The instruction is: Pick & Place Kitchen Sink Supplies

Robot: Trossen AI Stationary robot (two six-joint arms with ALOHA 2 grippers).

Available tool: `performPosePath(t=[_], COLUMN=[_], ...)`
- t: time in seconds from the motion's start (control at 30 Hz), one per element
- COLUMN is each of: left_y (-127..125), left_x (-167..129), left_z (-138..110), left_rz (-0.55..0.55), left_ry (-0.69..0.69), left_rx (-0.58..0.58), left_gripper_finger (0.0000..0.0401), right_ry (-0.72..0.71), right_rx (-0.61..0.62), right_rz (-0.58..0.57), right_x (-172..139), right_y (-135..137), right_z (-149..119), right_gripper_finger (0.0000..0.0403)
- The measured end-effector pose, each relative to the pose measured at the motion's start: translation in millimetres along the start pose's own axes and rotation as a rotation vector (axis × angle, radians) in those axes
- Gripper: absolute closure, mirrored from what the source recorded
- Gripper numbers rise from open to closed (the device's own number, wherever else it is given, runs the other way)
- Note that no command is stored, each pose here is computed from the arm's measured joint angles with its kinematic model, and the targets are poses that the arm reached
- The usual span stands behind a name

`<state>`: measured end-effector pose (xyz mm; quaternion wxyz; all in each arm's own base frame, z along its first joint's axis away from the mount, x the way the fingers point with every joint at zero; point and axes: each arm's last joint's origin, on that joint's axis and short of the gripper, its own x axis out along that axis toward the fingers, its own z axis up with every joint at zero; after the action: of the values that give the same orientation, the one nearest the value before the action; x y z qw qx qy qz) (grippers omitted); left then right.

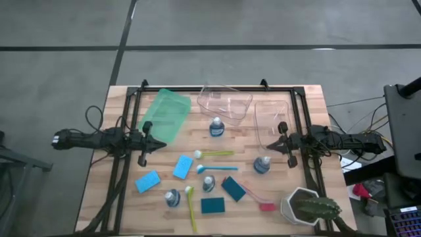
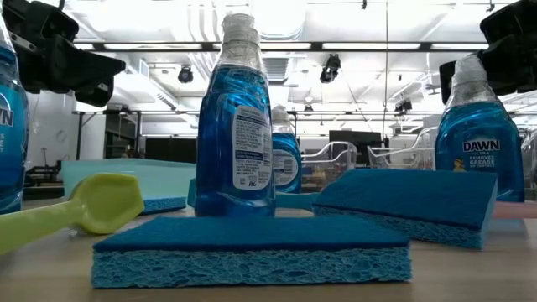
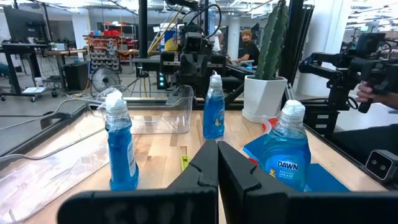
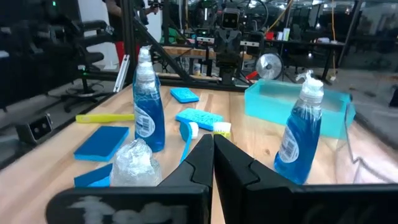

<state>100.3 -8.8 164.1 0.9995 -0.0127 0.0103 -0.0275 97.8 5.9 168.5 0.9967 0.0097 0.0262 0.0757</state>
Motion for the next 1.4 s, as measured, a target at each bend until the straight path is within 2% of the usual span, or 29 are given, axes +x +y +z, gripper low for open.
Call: performPosePath(t=[0.17,0.37,0.5,0.6,0.73,0.87,0.97,1.13,1.4], left_y=[0.0,0.0,0.0,0.0,0.0,0.0,0.0,0.0,0.0], left_x=[0.0,0.0,0.0,0.0,0.0,0.0,0.0,0.0,0.0], left_z=[0.0,0.0,0.0,-0.1,-0.1,-0.1,-0.1,-0.1,-0.2], left_rz=[0.000,0.000,0.000,0.000,0.000,0.000,0.000,0.000,0.000], left_ry=[0.000,0.000,0.000,0.001,0.001,0.001,0.002,0.001,0.002], left_rx=[0.000,0.000,0.000,0.000,0.000,0.000,0.000,0.000,0.000], left_gripper_finger=[0.0401,0.0401,0.0401,0.0401,0.0401,0.0401,0.0401,0.0401,0.0401], right_ry=[-0.045,-0.198,-0.294,-0.294,-0.268,-0.227,-0.139,0.165,0.579], right_rx=[0.132,0.345,0.407,0.475,0.538,0.546,0.553,0.614,0.721], right_rz=[-0.025,-0.018,0.000,-0.031,-0.079,-0.098,-0.127,-0.225,-0.356], right_x=[-0.1,-1.8,-3.6,-2.4,1.6,10.4,20.4,41.7,67.9], right_y=[-0.8,-1.1,-1.1,-2.3,-4.0,-5.0,-6.0,-8.2,-3.0], right_z=[4.1,18.3,27.4,27.7,36.4,58.6,81.2,112.4,160.3], right_gripper_finger=[0.0394,0.0394,0.0394,0.0391,0.0365,0.0318,0.0281,0.0230,0.0192])
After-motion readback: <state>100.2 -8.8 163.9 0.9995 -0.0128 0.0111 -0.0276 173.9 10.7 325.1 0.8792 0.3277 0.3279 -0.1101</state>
